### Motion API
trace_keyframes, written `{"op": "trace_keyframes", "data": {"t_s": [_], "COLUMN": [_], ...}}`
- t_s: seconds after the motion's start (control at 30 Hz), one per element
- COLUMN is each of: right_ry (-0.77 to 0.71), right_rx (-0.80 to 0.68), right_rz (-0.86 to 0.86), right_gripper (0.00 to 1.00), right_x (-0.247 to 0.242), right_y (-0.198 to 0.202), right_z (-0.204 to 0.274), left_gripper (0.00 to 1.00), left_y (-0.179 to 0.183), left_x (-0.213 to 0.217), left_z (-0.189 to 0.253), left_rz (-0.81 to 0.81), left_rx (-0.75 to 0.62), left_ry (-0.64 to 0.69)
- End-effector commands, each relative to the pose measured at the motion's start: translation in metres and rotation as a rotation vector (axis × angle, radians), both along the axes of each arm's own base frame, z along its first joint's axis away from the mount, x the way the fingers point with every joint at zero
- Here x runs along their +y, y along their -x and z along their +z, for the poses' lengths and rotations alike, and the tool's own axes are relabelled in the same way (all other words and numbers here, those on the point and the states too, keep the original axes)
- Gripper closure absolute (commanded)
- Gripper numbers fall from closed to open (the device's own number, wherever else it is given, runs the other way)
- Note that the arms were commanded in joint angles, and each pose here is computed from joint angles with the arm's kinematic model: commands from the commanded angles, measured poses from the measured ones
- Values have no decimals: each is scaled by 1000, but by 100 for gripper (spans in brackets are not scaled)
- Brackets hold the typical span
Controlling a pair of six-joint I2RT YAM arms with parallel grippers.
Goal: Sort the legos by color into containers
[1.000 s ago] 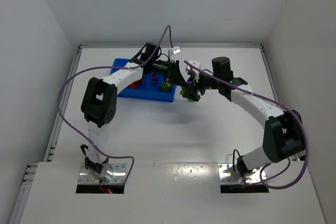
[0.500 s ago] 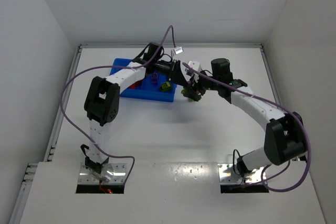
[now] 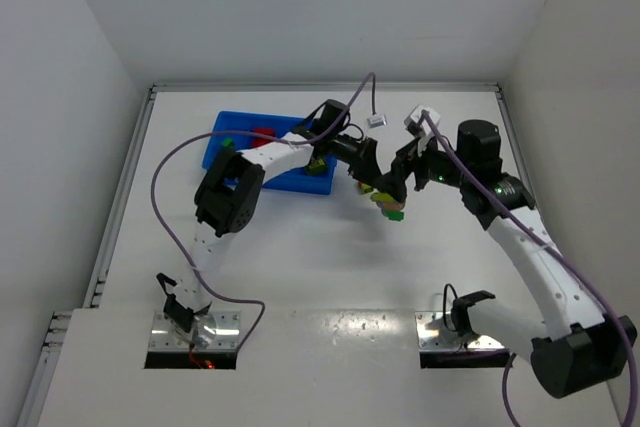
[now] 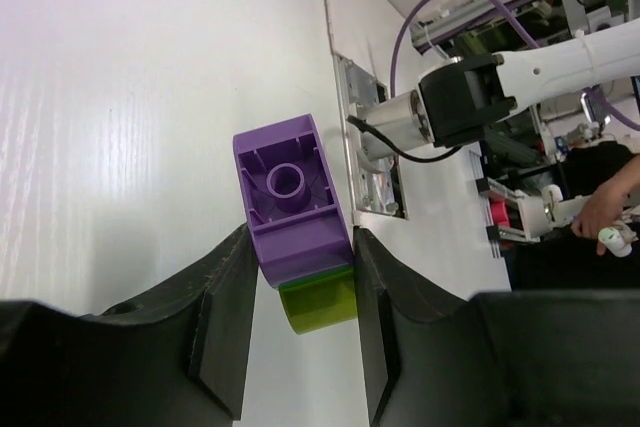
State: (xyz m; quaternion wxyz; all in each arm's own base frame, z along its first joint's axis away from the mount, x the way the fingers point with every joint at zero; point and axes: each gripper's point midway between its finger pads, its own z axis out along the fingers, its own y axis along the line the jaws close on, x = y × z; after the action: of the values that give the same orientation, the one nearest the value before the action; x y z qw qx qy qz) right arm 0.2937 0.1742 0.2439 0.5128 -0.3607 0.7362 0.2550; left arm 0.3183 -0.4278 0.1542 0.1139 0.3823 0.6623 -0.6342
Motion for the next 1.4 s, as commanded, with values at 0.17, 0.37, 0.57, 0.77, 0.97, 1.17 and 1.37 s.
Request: {"op": "trace_keyframes", "data": {"t_s": [0.17,0.37,0.57,0.77,0.97,1.17,1.37], "right_ry": [-158,-372,-507,-508,-468,-435,-375], "right_rx": [368,477,588,556,526,562,566], "right_rz": [-100,-111,77,254,335,359,374], "right_gripper": [6,7,14,16,16,22,43], "right_x": [-13,-25,-29,-26,-22,-18,-19], "right_y": [34,15,0,-3,-5,-4,-1], "right_z": [-24,-16,-19,-22,-29,-49,-63], "left_gripper": [100,100,100,100,100,100,100], "left_y": [-3,18,24,16,-2,-15,-28], "left_x": [-7,14,35,35,24,16,7], "left_z": [51,76,81,91,90,97,100], "left_rz": [-90,-130,-177,-169,-159,-142,-108], "left_rx": [-210,-373,-339,-364,-364,-379,-383], "left_ry": [183,259,286,297,294,293,292]}}
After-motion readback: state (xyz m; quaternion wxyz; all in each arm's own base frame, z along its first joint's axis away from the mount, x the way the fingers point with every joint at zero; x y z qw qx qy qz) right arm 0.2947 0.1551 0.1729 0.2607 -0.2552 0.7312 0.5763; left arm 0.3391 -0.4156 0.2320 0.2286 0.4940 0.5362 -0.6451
